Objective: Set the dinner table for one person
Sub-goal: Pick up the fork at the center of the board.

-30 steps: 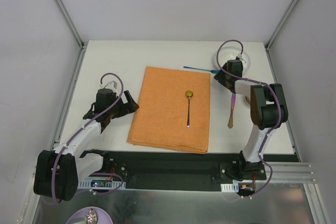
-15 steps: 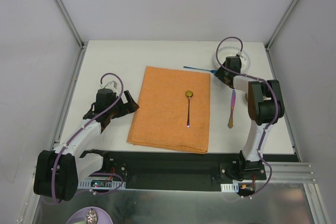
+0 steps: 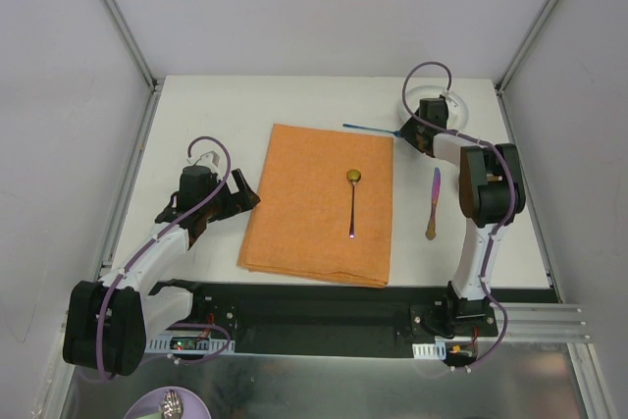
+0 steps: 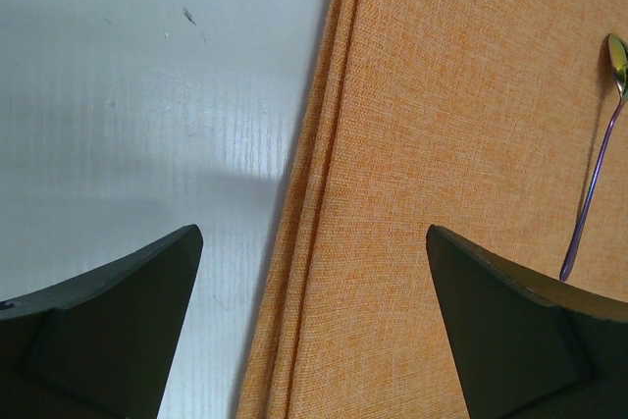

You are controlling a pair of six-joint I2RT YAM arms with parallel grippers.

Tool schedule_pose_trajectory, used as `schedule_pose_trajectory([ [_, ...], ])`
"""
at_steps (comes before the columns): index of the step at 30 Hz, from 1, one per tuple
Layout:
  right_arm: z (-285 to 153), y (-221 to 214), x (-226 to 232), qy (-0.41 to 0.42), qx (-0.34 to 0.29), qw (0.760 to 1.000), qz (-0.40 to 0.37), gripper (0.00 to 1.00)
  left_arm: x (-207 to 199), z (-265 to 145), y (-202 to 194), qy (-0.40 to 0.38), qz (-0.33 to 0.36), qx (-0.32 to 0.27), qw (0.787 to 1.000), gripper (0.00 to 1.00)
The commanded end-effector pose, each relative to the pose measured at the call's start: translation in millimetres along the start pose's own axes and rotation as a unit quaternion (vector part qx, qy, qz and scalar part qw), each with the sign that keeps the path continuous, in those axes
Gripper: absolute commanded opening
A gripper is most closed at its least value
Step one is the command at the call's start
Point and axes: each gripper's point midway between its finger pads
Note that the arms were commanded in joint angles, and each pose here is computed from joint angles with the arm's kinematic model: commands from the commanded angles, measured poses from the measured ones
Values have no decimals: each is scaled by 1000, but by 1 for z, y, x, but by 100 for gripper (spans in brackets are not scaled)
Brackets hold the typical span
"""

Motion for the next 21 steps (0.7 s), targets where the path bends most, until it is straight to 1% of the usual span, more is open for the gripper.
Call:
schedule_pose_trajectory([
  [1, 4, 12, 8, -2, -10, 1000, 4, 50, 0, 0, -2, -1, 14, 1, 1000, 99],
  [11, 10, 14, 10, -4, -2, 1000, 3, 50, 0, 0, -1, 0, 15, -1, 1000, 99],
  [14, 11, 14, 12, -2, 0, 1000, 3, 41, 0, 0, -1, 0, 15, -2, 1000, 99],
  [15, 11, 13, 12, -2, 1, 1000, 4, 32, 0, 0, -1, 0, 15, -2, 1000, 99],
  [18, 12, 13, 12, -1, 3, 1000, 6, 19, 0, 0, -1, 0, 16, -1, 1000, 99],
  [20, 13, 13, 12, 1, 4, 1000, 7, 13, 0, 0, -1, -1, 15, -1, 1000, 99],
  [21, 12, 12, 12, 1, 5, 1000, 8, 8, 0, 0, -1, 0, 15, -2, 1000, 99],
])
Point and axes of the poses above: each gripper's point midway between its finger pads, its own z axis out along the fingers, its own x axis along the line the jaws close on, y = z × x, and after that the axes turned 10 degrees about -z, right-handed
